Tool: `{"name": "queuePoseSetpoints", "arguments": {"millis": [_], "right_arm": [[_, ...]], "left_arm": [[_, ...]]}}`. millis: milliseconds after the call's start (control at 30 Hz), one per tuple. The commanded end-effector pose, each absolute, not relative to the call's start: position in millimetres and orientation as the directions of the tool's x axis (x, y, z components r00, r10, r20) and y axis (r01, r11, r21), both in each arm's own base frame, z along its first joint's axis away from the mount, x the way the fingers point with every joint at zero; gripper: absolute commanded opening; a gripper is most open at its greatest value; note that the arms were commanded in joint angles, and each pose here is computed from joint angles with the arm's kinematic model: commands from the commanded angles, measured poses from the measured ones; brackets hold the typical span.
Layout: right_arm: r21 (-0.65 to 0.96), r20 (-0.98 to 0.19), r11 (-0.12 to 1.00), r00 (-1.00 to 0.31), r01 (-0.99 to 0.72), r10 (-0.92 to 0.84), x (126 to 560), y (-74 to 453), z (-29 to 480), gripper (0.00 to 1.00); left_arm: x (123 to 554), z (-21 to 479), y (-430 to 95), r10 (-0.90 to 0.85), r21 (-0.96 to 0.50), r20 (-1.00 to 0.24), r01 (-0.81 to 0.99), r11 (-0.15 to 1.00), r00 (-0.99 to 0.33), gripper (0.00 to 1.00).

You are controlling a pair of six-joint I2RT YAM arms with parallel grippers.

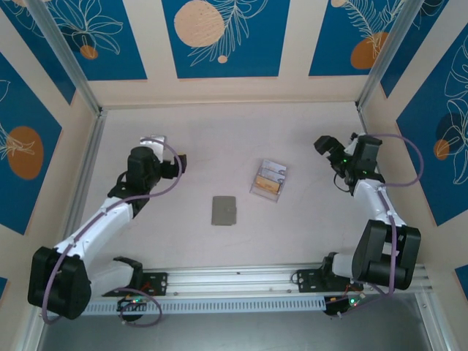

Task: Put the credit cards into the card holder
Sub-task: Open the button on the card holder.

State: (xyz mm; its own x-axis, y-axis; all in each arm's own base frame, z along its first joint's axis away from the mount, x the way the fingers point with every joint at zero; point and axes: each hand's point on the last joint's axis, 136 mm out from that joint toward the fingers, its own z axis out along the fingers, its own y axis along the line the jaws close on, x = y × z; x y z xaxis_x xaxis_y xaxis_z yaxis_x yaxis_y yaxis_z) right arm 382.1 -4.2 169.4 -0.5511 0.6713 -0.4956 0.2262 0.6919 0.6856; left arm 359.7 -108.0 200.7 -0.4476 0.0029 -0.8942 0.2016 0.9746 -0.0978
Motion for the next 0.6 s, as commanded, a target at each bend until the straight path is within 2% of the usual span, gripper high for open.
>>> {"name": "queuePoseSetpoints", "arguments": {"millis": [0, 167, 367, 467, 500, 567], "right_arm": [[0.676, -0.495, 0.721, -0.632, 0.151, 0.597, 366, 39, 196, 0.99], [0.590, -0.557, 0.806, -0.699, 0.047, 0.448, 347, 94, 202, 0.99], [0.456, -0.548, 0.887, -0.807, -0.069, 0.219, 307, 180, 181, 0.99], [0.408, -0.545, 0.903, -0.830, -0.137, 0.121, 291, 218, 163, 1.00], [0.397, -0.538, 0.905, -0.837, -0.150, 0.098, 288, 228, 157, 0.97], [0.370, -0.531, 0.914, -0.845, -0.169, 0.059, 283, 243, 145, 0.83]], "left_arm": [[332, 191, -146, -0.075, -0.291, -0.817, 0.297, 0.909, -0.572, 0.99], [305, 173, -179, -0.093, -0.413, -0.755, 0.359, 0.837, -0.649, 1.00], [280, 160, -200, -0.178, -0.537, -0.736, 0.403, 0.741, -0.653, 0.98], [273, 148, -212, -0.171, -0.586, -0.689, 0.403, 0.703, -0.704, 0.82], [272, 143, -215, -0.172, -0.607, -0.666, 0.393, 0.691, -0.726, 0.75], [270, 135, -222, -0.180, -0.645, -0.627, 0.376, 0.665, -0.758, 0.58]]}}
